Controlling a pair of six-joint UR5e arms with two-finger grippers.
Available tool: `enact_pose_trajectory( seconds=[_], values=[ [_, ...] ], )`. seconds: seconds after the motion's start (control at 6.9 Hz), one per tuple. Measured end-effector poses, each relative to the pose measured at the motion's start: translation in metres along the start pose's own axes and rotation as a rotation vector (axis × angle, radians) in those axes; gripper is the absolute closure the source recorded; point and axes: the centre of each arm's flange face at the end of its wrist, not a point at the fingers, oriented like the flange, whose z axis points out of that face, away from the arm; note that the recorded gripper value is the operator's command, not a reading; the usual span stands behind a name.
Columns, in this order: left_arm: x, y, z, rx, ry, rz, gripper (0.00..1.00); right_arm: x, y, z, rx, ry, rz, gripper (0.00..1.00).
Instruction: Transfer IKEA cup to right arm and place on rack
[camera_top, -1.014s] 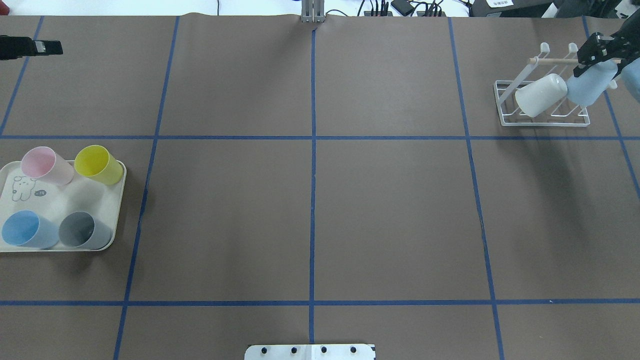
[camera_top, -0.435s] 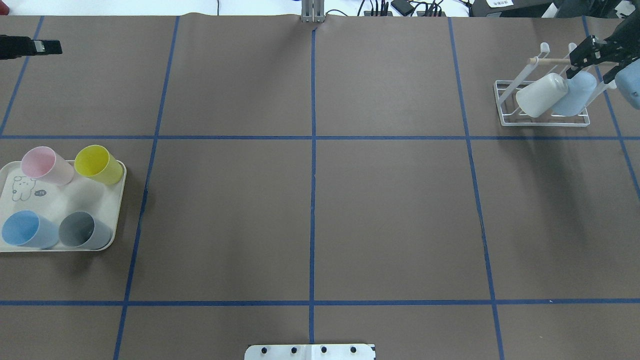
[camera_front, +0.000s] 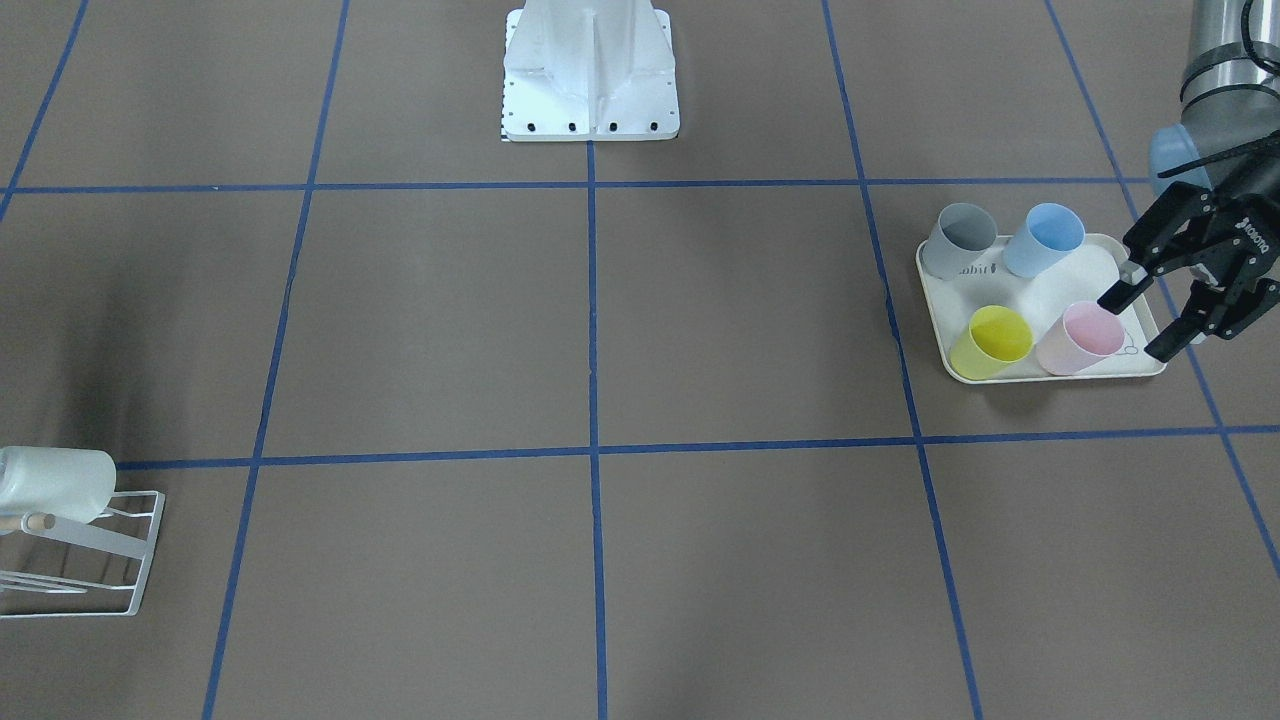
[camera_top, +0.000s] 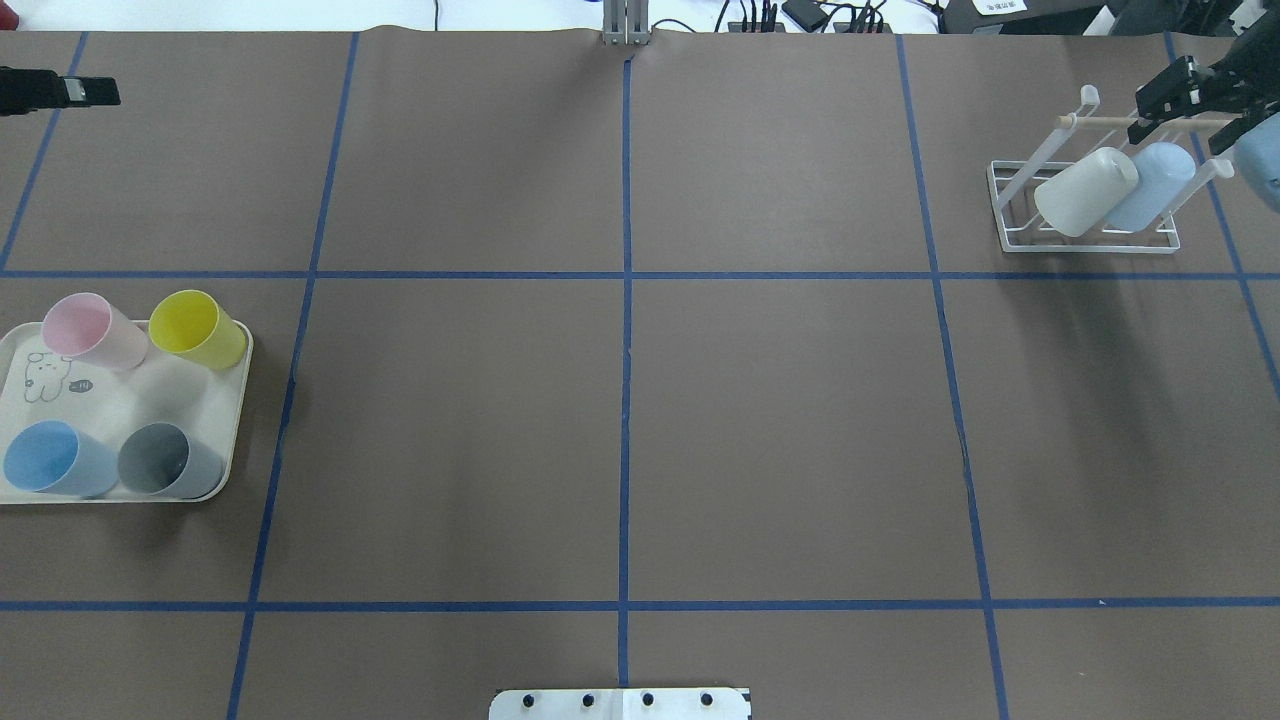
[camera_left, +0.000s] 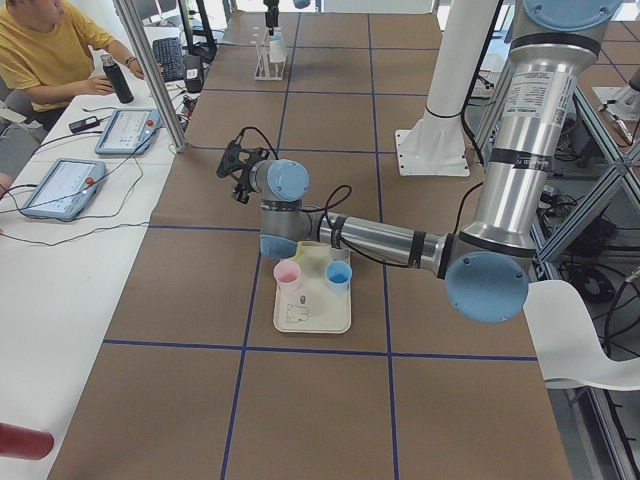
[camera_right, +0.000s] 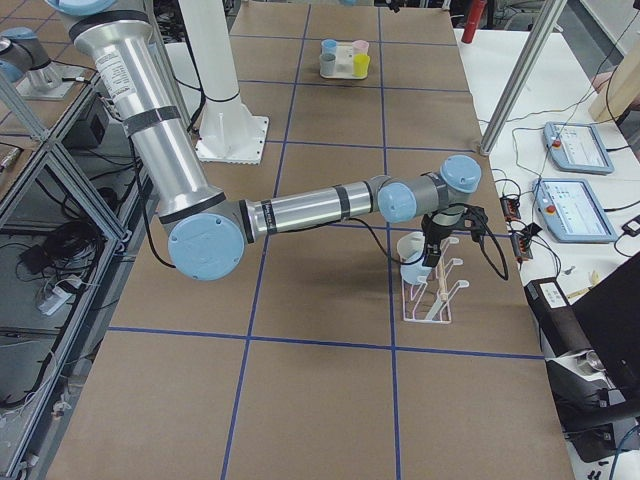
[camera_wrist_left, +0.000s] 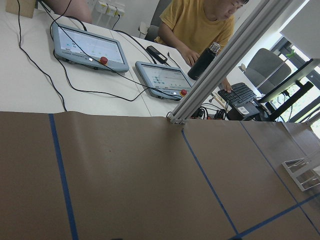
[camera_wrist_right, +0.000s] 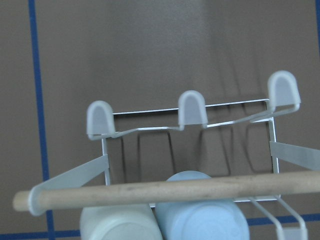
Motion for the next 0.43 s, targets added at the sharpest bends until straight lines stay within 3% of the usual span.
enact_pose_trajectory(
  seconds=[0.29, 0.43],
  values=[
    [-0.038, -0.002, -0.020, -0.021, -0.143, 0.192, 0.23, -0.042, 0.023, -0.031, 0.049, -0.048, 0.056, 0.00],
    [-0.067, 0.012, -0.032, -0.065, -0.230, 0.275, 0.23, -0.074, 0.051, -0.033, 0.050, -0.073, 0.071, 0.00]
  ],
)
